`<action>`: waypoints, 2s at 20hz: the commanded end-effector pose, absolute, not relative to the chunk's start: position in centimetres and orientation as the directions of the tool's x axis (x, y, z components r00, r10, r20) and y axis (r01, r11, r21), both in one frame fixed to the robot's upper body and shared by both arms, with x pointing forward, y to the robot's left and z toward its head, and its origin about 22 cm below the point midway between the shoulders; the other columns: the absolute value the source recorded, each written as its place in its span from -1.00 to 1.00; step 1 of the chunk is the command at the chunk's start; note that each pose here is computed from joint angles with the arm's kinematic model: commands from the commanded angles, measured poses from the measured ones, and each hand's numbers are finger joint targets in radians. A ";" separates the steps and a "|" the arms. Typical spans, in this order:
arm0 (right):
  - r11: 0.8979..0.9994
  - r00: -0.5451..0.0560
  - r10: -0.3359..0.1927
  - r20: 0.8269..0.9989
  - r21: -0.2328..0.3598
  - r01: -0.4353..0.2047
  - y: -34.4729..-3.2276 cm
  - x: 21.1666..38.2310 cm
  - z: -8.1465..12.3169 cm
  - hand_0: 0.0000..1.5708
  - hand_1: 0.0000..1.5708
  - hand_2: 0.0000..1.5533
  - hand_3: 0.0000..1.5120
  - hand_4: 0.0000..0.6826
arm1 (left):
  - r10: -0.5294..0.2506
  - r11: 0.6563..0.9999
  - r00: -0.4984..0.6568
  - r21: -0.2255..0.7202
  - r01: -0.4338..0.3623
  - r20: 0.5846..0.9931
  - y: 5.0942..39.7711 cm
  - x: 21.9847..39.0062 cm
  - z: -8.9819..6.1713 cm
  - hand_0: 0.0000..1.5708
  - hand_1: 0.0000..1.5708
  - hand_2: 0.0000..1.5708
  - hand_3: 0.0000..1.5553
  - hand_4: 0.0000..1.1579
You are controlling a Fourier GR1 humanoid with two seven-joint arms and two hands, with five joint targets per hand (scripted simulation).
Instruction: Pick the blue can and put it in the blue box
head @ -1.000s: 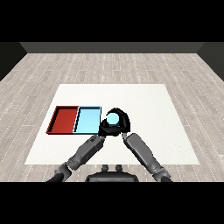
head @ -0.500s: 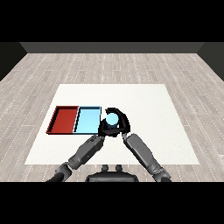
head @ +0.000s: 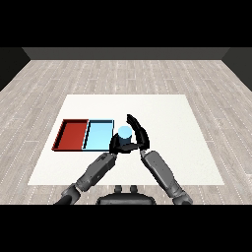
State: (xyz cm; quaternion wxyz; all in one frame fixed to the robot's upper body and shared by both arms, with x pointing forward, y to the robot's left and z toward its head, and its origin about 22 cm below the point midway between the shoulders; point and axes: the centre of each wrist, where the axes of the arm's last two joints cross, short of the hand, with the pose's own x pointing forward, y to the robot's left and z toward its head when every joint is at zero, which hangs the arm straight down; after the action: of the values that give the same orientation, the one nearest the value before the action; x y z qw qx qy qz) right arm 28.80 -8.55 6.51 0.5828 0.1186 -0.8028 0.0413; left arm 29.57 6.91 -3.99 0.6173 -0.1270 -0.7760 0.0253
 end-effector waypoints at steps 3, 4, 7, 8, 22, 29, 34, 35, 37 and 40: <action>0.969 -0.354 -0.194 0.915 0.122 -0.215 -11.8 27.3 6.1 -1.00 -1.00 -1.00 -1.00 -1.00 | 0.197 0.978 -0.218 -0.175 0.117 0.956 7.9 29.1 -5.0 1.00 1.00 1.00 0.97 0.99; 0.969 -0.342 -0.196 0.919 0.129 -0.209 -12.6 27.0 7.6 -1.00 -1.00 -1.00 -1.00 -1.00 | 0.189 0.979 -0.220 -0.166 0.118 0.957 7.5 31.4 -2.7 1.00 1.00 1.00 0.98 0.99; 0.958 -0.391 -0.284 0.876 0.246 -0.145 -14.1 27.5 7.8 -1.00 -1.00 -1.00 -1.00 -1.00 | 0.139 0.989 -0.240 -0.121 0.089 0.961 11.1 31.9 -3.2 1.00 1.00 1.00 0.97 0.98; 0.950 -0.395 -0.313 0.864 0.289 -0.120 -16.2 27.3 7.1 -1.00 -1.00 -1.00 -1.00 -1.00 | 0.123 0.991 -0.241 -0.106 0.083 0.963 9.7 31.5 -3.9 1.00 1.00 1.00 0.97 0.99; 0.930 -0.376 -0.348 0.859 0.368 -0.019 -21.1 25.8 4.4 -1.00 -1.00 -1.00 -1.00 -1.00 | -0.295 0.943 -0.067 0.279 -0.182 0.953 22.1 37.0 -0.9 1.00 1.00 1.00 0.93 0.93; 0.931 -0.385 -0.330 0.862 0.364 0.016 -21.6 26.3 3.7 -1.00 -1.00 -1.00 -1.00 -1.00 | -0.494 0.825 0.242 0.538 -0.174 0.835 22.6 38.2 -3.2 0.90 0.90 0.78 0.52 0.68; 0.921 -0.363 -0.352 0.863 0.389 0.032 -22.9 25.7 2.5 -1.00 -1.00 -1.00 -1.00 -1.00 | -0.493 0.787 0.506 0.611 -0.086 0.707 23.5 36.6 -6.7 0.21 0.21 0.08 -0.43 0.53; 0.921 -0.366 -0.353 0.861 0.389 0.026 -22.4 26.3 2.2 -1.00 -1.00 -1.00 -1.00 -1.00 | -0.496 0.789 0.519 0.611 -0.067 0.696 21.7 36.5 -7.4 -0.17 -0.17 -0.25 -0.70 0.58; 0.927 -0.366 -0.335 0.869 0.374 0.041 -22.9 26.6 2.5 -1.00 -1.00 -1.00 -1.00 -1.00 | -0.471 0.796 0.550 0.601 -0.071 0.690 23.8 36.3 -7.6 0.15 0.15 0.05 -0.42 0.51; 0.930 -0.345 -0.323 0.881 0.363 0.059 -22.5 26.8 2.6 -1.00 -1.00 -1.00 -1.00 -1.00 | -0.378 0.813 0.584 0.559 -0.162 0.719 22.3 36.2 -8.1 0.75 0.75 0.53 -1.00 0.31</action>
State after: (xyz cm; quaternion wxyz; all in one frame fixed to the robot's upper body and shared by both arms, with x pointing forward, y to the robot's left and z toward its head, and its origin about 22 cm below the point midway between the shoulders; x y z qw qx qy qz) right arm 26.35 -22.22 2.26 0.5596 0.0942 -0.8070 -0.1634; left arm 36.41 22.65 -7.47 0.8219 0.2982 -0.4754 -0.0977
